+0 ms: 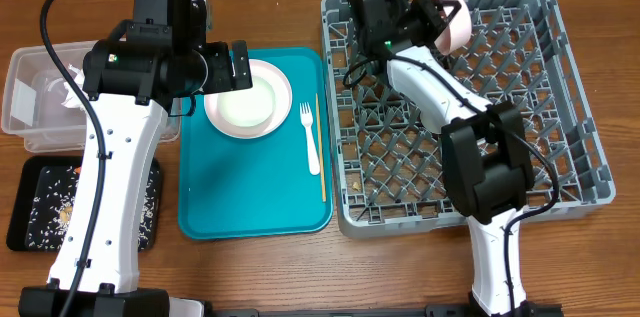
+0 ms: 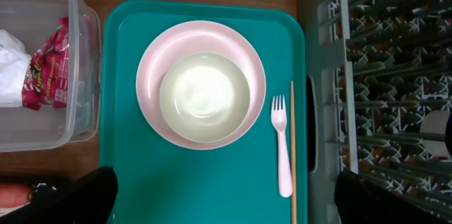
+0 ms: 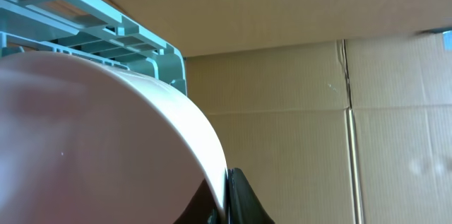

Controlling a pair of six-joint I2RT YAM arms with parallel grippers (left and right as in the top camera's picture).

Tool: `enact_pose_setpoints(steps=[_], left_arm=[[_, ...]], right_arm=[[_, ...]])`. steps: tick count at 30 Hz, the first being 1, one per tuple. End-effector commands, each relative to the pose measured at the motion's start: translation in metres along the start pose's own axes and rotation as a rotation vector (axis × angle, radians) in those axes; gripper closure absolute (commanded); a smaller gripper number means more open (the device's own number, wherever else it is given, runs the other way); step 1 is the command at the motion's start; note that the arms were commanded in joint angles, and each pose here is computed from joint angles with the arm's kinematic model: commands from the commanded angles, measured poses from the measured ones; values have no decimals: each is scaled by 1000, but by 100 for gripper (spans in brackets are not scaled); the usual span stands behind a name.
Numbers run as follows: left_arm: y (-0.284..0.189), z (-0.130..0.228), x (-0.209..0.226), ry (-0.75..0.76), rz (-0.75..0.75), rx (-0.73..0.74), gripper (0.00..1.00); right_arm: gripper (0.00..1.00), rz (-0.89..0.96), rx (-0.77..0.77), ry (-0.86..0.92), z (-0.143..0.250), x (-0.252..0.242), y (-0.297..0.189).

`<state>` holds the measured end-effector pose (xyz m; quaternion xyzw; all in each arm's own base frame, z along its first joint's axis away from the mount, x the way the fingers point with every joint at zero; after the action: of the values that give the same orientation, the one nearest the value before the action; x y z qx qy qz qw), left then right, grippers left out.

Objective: Sort waste into correct bins and load items into the dishwasher
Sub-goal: 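Carry the pink bowl to the rack's far side and set it down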

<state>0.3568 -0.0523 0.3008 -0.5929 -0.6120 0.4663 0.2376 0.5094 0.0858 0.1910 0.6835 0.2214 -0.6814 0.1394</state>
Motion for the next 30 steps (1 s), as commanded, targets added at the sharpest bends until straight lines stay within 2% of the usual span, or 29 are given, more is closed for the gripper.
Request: enact_pose_setpoints(steps=[1, 4, 5, 8, 10, 11, 18, 30], left_arm=[[-6, -6, -1, 1, 0, -28, 0], [-6, -6, -1, 1, 0, -28, 0], [-6, -6, -1, 1, 0, -28, 0], [-6, -6, -1, 1, 0, -28, 0], [-6, -6, -1, 1, 0, -28, 0], [-6, -6, -1, 1, 0, -28, 0], [-6, -6, -1, 1, 0, -28, 0], [-6, -6, -1, 1, 0, -28, 0]], right_arm=[[89, -8, -46, -6, -9, 8, -19], [72, -8, -51, -7, -10, 9, -22], [59, -8, -53, -7, -10, 9, -23], [32, -8, -53, -7, -10, 9, -23], [16, -8, -53, -7, -10, 9, -23], [13, -8, -53, -7, -10, 9, -23], [0, 31, -54, 97, -16, -2, -34], [0, 25, -124, 111, -25, 0, -68]])
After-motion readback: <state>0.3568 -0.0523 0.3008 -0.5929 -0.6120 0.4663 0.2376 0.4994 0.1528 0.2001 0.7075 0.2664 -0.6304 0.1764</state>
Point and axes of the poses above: each gripper's point midway between its finger pads, its own y axis out along the fingers, its own x axis along the line the jaws close on, z = x × y, the point moved 5 cm from there along -y, back along the fingers, and after that the axes turned 8 degrees about -y, right-handed, at the moved point
